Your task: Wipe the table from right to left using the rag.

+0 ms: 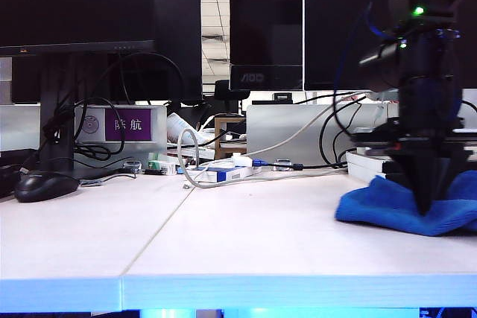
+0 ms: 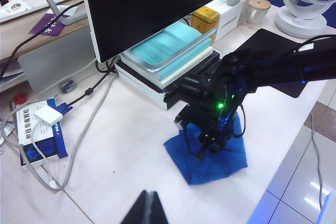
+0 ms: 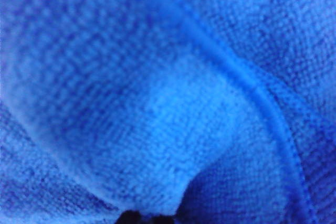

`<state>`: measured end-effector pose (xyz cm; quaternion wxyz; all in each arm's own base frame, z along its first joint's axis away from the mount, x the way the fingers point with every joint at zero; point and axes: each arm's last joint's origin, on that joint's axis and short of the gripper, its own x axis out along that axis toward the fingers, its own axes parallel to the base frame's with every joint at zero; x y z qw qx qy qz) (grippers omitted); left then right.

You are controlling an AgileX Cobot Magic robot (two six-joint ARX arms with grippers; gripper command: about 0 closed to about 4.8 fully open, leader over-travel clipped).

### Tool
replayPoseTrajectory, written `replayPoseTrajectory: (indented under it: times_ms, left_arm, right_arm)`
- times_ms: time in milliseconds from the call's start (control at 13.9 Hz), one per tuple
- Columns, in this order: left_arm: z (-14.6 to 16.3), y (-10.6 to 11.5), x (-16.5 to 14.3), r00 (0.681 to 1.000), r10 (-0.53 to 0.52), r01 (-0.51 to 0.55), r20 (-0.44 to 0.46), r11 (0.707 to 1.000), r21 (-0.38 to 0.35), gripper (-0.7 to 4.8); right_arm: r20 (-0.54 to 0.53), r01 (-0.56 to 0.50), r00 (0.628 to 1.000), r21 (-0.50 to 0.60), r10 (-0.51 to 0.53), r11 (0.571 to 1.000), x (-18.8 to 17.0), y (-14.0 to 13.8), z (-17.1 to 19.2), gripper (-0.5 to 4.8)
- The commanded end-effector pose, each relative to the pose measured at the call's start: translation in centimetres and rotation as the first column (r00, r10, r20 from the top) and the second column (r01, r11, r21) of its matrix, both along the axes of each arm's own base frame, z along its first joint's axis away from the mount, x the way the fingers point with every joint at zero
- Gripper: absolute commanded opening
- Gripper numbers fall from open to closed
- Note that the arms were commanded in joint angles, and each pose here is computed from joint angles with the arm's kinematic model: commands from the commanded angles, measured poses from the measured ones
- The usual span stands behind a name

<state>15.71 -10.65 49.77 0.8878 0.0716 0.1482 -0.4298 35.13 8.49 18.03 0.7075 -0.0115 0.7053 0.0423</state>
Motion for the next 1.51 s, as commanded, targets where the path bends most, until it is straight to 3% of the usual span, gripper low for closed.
replayPoseTrajectory:
  times_ms: [72,647,1222,1509]
  left_arm:
    - [0.2,0.1,-0.2,1.0,-0.005,0.005,0.014,1.0,-0.007,-0.05]
    - [0.2,0.1,-0.2,1.0,-0.005,0.005,0.014,1.0,-0.007,-0.05]
    - [0.2,0.1,-0.2,1.0,-0.005,0.005,0.014,1.0,-0.006,-0.05]
    - [0.2,0.1,-0.2,1.0,-0.005,0.005,0.012,1.0,-0.006,-0.05]
  right_arm:
    - [-0.02,-0.034,0.999,0.07,0.035,0.997,-0.4,2.6,-1.2,-0.01]
    - [0.001,-0.121,0.993,0.103,0.122,0.987,-2.3,8.2,-1.2,-0.01]
    - [0.015,-0.112,0.994,0.163,0.111,0.98,-2.5,9.7,-1.3,-0.01]
    - [-0.013,-0.193,0.98,0.157,0.197,0.969,-3.0,13.7,-3.0,-0.01]
